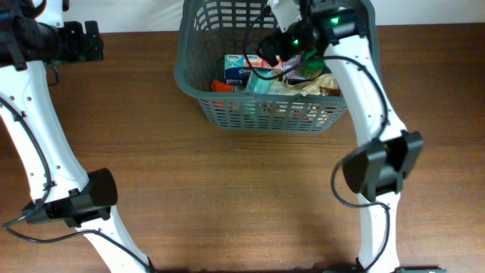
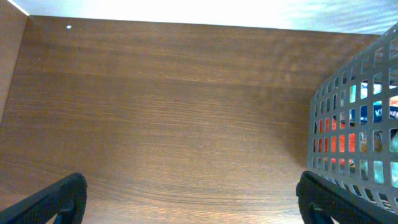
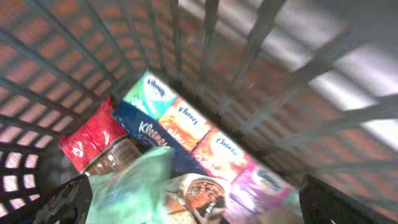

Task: Pack container
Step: 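Open the right gripper and lift it out of the basket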

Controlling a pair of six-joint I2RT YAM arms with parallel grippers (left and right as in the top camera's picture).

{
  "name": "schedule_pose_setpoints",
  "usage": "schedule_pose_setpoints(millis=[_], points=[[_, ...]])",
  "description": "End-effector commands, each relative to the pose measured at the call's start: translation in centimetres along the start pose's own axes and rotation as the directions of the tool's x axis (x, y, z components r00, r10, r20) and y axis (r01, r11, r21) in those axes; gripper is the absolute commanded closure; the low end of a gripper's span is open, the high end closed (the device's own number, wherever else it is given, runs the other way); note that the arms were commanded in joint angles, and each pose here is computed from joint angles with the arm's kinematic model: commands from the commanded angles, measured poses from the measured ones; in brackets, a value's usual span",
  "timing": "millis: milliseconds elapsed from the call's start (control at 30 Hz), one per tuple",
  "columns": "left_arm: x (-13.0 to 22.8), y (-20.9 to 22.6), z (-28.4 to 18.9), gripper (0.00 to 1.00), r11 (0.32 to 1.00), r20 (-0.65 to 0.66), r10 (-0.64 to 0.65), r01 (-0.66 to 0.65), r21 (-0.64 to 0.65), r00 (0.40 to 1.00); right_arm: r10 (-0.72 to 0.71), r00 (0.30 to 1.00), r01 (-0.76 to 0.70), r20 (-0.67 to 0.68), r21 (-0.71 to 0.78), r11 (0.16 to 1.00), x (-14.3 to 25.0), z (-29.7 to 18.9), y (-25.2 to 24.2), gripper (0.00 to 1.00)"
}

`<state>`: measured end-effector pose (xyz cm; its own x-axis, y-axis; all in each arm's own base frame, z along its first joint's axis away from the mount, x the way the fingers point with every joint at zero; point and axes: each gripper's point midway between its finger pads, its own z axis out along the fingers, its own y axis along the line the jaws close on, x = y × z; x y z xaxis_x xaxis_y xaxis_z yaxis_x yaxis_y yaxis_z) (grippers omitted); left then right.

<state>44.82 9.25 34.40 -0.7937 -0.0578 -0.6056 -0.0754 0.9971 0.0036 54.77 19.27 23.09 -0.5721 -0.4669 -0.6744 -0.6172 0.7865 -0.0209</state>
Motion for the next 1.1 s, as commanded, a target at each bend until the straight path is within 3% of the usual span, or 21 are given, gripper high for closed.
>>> schedule_pose_setpoints(millis=[0,333,600,800,900,1067], points=[[0.2,0.3,0.5,0.01,1.000,-0.011,-0.015,0.015,-0.002,1.000,-0.040,0.991,0.029,0.129,0.083,0.996,-3.9,-7.4,0.2,0.01],[0.2,0.3,0.5,0.01,1.000,-0.011,-0.015,0.015,-0.002,1.000,-0.044,0.985,0.026,0.169,0.107,0.994,-4.6,-12.3,0.5,0.01],[0.2,0.3,0.5,0.01,1.000,-0.011,-0.015,0.015,-0.002,1.000,-0.047,0.948,-0.051,0.315,0.298,0.953,-5.2,-24.3,-3.5,0.01],[0.2,0.3,0.5,0.01,1.000,-0.011,-0.015,0.015,-0.002,1.000,0.139,0.871,-0.363,0.472,0.426,0.829,-1.1,-35.4,-10.3,0.01],[0.2,0.3,0.5,0.01,1.000,-0.011,-0.015,0.015,-0.002,1.000,0.206,0.831,-0.473,0.517,0.461,0.751,1.4,-38.8,-12.9,0.01],[0.2,0.3,0.5,0.01,1.000,-0.011,-0.014,0.014,-0.002,1.000,0.260,0.812,-0.538,0.522,0.499,0.679,4.5,-41.0,-15.0,0.01]])
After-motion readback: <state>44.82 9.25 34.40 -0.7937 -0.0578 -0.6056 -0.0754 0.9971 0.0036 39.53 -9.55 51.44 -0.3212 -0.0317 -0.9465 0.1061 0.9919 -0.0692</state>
